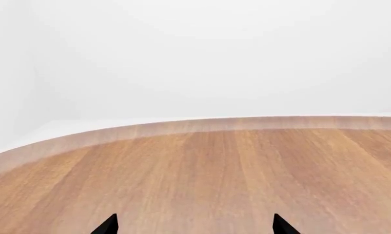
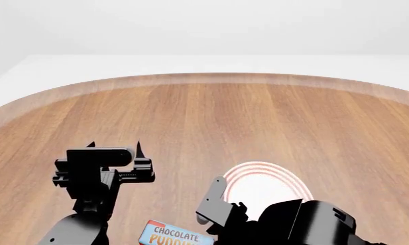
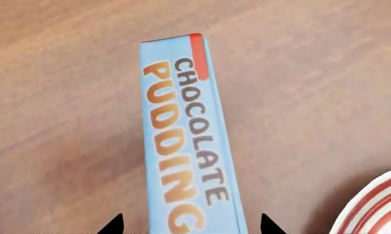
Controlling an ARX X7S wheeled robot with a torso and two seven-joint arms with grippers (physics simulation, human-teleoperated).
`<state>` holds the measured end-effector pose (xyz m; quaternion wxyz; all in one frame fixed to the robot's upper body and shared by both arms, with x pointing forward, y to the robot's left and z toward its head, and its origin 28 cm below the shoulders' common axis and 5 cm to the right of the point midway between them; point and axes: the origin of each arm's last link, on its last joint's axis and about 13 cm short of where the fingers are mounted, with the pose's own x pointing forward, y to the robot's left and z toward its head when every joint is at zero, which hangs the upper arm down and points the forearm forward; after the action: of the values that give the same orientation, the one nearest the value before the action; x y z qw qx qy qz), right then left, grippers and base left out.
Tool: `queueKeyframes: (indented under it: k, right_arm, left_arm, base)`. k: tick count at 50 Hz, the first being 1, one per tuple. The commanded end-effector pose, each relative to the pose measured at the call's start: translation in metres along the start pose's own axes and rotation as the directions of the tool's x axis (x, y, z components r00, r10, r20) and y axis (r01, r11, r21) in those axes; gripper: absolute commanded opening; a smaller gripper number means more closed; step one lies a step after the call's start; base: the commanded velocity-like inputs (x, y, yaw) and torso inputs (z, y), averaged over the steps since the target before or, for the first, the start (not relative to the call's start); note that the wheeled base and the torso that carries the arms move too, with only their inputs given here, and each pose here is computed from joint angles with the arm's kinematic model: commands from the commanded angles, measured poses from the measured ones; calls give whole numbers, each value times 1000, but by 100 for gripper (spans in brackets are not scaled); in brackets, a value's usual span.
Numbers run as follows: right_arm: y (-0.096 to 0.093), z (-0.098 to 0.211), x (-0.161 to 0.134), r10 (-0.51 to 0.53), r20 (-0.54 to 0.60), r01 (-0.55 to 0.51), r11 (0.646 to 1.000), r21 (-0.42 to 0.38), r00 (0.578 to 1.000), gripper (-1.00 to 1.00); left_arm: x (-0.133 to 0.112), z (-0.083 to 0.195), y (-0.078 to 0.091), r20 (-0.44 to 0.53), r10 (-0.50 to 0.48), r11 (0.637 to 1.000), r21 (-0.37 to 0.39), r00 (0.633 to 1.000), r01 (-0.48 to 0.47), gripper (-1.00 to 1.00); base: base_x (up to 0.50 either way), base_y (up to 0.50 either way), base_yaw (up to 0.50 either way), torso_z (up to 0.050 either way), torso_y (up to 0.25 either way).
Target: Put the chocolate pudding to the right of the plate.
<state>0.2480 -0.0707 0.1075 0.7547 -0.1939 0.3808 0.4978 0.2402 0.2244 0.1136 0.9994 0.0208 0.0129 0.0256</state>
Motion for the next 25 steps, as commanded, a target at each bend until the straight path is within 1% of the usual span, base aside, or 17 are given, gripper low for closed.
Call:
queueKeyframes:
  k: [1, 10, 25]
  right_arm:
    - [-1, -5, 7, 15, -22, -14, 1000, 7, 1000, 100]
    - [-1, -14, 18, 29, -47, -28, 999, 16, 998, 100]
    - [-3, -19, 21, 8, -77, -6, 1000, 25, 997, 100]
  left_arm:
    - [-1, 0, 0, 1, 2, 1000, 0, 1000, -2, 100]
    - [1, -1, 0, 1, 0, 1000, 0, 1000, 0, 100]
    - [1, -1, 1, 2, 2, 1000, -2, 1000, -2, 100]
  base:
    - [0, 0, 0, 0, 0]
    - [0, 0, 0, 0, 0]
    - [0, 0, 0, 0, 0]
